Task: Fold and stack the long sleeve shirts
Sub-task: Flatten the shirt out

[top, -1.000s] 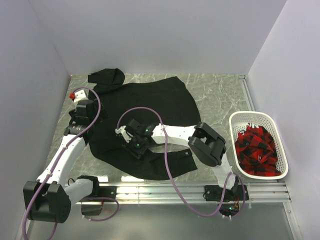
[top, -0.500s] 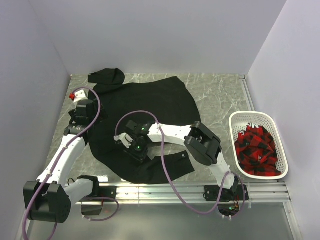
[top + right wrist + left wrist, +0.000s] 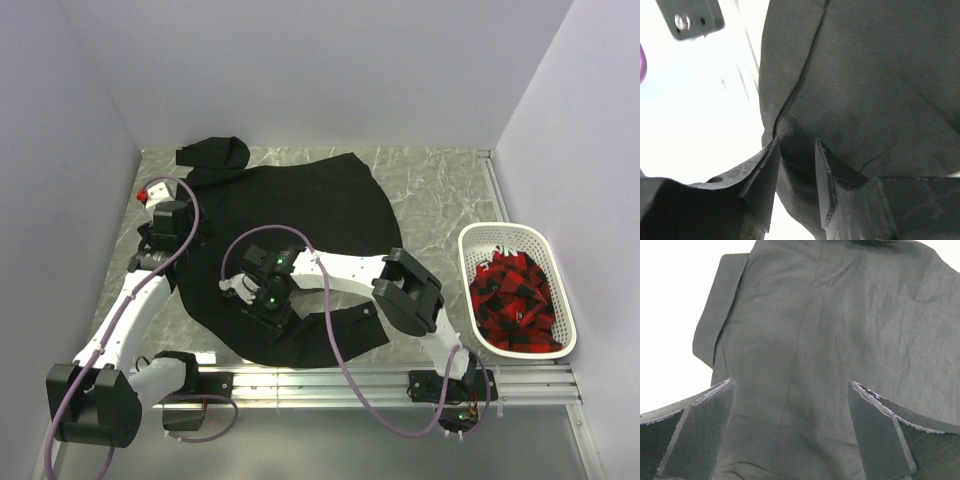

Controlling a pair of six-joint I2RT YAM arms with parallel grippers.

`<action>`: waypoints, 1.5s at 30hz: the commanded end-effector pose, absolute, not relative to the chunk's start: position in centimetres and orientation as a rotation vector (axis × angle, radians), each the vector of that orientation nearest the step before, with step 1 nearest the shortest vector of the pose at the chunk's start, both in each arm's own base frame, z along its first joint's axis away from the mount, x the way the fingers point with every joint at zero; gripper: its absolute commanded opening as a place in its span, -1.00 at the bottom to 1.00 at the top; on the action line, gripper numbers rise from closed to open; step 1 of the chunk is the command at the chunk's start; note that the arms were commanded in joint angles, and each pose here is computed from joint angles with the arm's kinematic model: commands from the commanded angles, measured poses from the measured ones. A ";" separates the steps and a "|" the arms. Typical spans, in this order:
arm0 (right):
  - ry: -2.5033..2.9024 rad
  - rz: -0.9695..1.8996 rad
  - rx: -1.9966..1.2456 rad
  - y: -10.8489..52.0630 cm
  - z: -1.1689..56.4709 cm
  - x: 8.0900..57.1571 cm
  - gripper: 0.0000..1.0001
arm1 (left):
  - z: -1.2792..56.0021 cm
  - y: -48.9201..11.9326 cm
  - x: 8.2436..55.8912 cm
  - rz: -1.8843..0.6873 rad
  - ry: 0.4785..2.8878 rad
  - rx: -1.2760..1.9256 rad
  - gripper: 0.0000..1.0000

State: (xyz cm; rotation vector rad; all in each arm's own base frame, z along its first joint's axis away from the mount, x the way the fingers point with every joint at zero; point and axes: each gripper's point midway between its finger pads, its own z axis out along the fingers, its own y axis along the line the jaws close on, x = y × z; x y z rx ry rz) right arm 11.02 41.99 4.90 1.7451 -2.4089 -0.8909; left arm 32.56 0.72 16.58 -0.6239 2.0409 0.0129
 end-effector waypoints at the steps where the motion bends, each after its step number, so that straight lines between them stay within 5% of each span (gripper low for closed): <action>1: -2.668 -0.988 1.728 42.4 10.2 14.7 -0.14 | 15.7 0.5 31.4 -0.017 2.053 -0.699 0.99; 10: -3.613 -0.816 0.885 31.8 15.5 31.5 0.27 | 12.2 -1.0 29.6 -0.092 2.168 -0.760 0.99; 15: -3.805 -0.610 0.279 25.3 14.2 38.7 0.30 | 11.2 -0.7 29.3 -0.120 2.145 -0.864 0.99; 21: -3.773 -0.761 -0.255 20.9 12.1 44.4 0.30 | 10.9 0.1 31.2 -0.134 2.129 -0.936 0.99; 45: -3.235 -0.913 -1.206 12.6 2.2 45.3 0.21 | 1.5 0.3 37.8 0.081 2.537 -0.784 0.99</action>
